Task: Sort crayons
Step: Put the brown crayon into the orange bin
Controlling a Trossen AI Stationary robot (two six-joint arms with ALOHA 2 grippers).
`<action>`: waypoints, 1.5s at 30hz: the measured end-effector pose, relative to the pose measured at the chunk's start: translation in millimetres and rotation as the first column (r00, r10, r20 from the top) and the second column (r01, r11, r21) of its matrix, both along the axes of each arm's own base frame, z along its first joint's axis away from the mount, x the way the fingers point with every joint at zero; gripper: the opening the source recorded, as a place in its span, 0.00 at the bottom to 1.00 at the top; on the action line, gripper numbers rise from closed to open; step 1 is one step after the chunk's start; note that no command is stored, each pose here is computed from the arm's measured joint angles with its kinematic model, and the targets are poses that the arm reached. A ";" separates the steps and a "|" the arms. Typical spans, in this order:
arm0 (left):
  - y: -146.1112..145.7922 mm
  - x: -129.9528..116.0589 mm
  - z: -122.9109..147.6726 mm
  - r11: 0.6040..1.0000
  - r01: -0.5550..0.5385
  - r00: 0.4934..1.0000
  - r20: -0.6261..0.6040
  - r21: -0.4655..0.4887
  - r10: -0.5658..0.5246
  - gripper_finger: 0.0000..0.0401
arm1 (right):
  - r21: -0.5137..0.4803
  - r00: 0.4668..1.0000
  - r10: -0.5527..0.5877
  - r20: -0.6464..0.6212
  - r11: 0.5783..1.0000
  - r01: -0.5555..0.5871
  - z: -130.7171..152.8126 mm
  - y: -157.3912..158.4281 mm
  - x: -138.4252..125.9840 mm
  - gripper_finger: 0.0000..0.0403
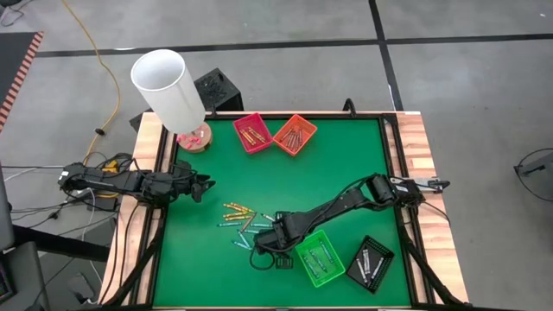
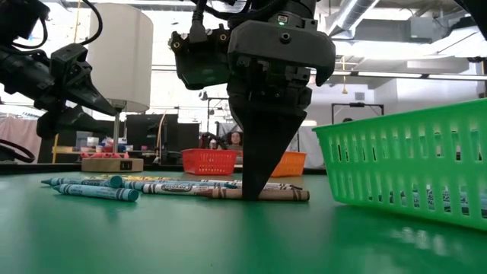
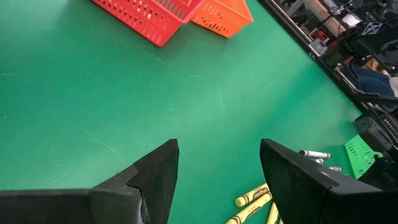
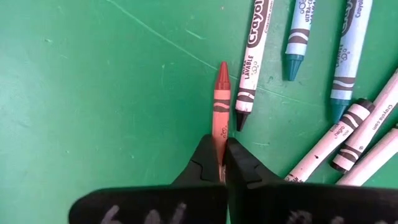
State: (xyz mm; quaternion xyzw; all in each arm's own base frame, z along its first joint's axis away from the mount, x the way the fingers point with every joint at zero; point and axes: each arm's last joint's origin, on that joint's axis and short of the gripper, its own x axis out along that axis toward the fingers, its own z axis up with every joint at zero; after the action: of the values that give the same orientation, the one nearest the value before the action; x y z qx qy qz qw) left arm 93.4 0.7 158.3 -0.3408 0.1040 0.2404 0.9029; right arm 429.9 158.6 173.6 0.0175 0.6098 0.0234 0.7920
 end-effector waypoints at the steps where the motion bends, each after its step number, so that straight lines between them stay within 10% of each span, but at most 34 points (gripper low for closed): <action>1: 0.0 0.0 0.0 1.000 0.000 1.000 0.000 0.000 0.000 0.54 | -0.002 1.000 0.004 -0.001 1.000 -0.004 1.4 0.6 -0.1 0.01; 24: -0.2 0.1 -0.1 1.000 0.007 1.000 -0.001 -0.004 -0.007 0.54 | -0.071 0.977 0.059 0.207 0.996 -0.045 101.2 -35.3 -18.1 0.01; 36: -0.5 0.2 -0.1 1.000 0.018 1.000 -0.001 -0.008 -0.018 0.54 | -0.149 0.943 0.027 0.332 0.989 0.024 170.9 -119.1 -44.1 0.01; 45: -0.6 0.2 -0.2 1.000 0.019 1.000 -0.002 -0.009 -0.019 0.54 | -0.146 0.903 -0.216 0.372 0.947 0.287 194.2 -199.9 -64.8 0.01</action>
State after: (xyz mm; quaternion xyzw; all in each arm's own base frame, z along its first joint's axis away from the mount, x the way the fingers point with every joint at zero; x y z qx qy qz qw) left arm 93.5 0.1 158.1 -0.3434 0.1090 0.2316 0.9036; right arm 365.1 -41.3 367.8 0.0136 0.4503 -0.1372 0.8821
